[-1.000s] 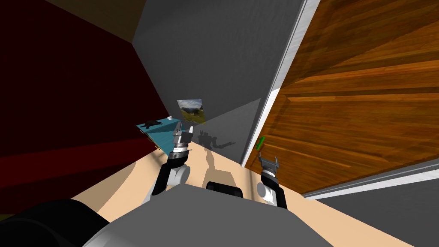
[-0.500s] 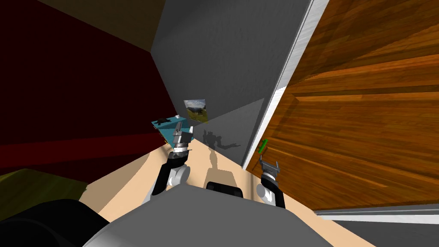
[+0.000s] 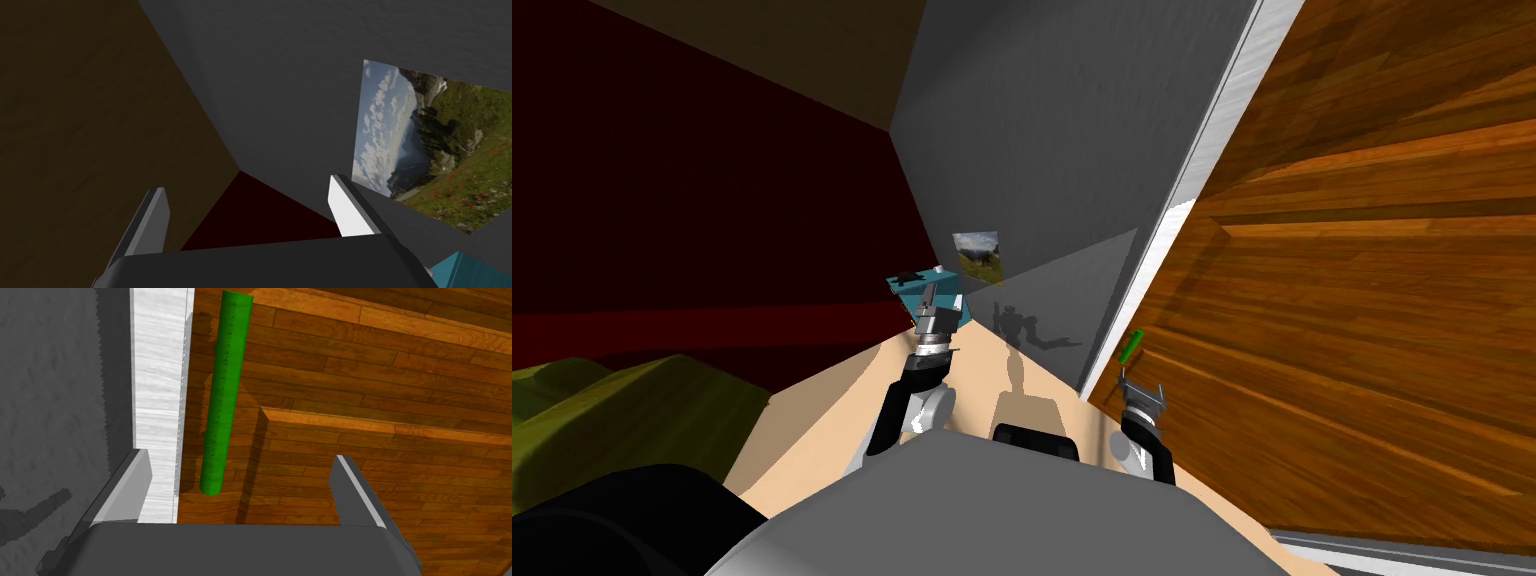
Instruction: Pull the door open
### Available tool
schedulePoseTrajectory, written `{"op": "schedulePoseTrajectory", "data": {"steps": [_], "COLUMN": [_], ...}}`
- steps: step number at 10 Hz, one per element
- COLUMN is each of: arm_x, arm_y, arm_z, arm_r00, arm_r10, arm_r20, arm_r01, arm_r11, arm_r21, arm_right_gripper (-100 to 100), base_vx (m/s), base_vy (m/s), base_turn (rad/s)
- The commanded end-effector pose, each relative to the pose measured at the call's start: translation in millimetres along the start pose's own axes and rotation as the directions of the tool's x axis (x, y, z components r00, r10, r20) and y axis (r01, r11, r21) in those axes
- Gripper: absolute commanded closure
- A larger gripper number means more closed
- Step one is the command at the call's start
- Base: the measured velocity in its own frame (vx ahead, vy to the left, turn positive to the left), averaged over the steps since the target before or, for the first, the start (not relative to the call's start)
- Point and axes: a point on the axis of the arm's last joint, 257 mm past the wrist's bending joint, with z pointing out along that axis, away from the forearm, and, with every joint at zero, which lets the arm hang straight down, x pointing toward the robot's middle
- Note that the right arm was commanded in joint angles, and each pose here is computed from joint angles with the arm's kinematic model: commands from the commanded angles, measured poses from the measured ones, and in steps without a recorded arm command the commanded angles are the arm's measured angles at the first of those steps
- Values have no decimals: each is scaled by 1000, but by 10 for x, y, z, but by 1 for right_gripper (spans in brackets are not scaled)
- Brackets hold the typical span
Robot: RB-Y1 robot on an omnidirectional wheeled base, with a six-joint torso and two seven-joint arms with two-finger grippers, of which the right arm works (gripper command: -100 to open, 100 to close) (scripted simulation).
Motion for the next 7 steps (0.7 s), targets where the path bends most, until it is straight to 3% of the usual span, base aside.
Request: {"op": "schedulePoseTrajectory", "data": {"steps": [1,5,7], "arm_x": [-96,-301,-408], "arm_y": [42,151,215], "arm_z": [-16,-52,-76], "arm_r00": [999,996,992], "arm_r10": [27,76,102], "arm_r20": [18,55,73], "arm_r01": [-26,-73,-96], "arm_r11": [999,996,992], "arm_r21": [-18,-58,-83], "arm_right_gripper": [-100,-100,-100], "base_vx": [-6,-31,-35], "base_vy": [-108,-86,-79], "base_turn": [237,185,266]}}
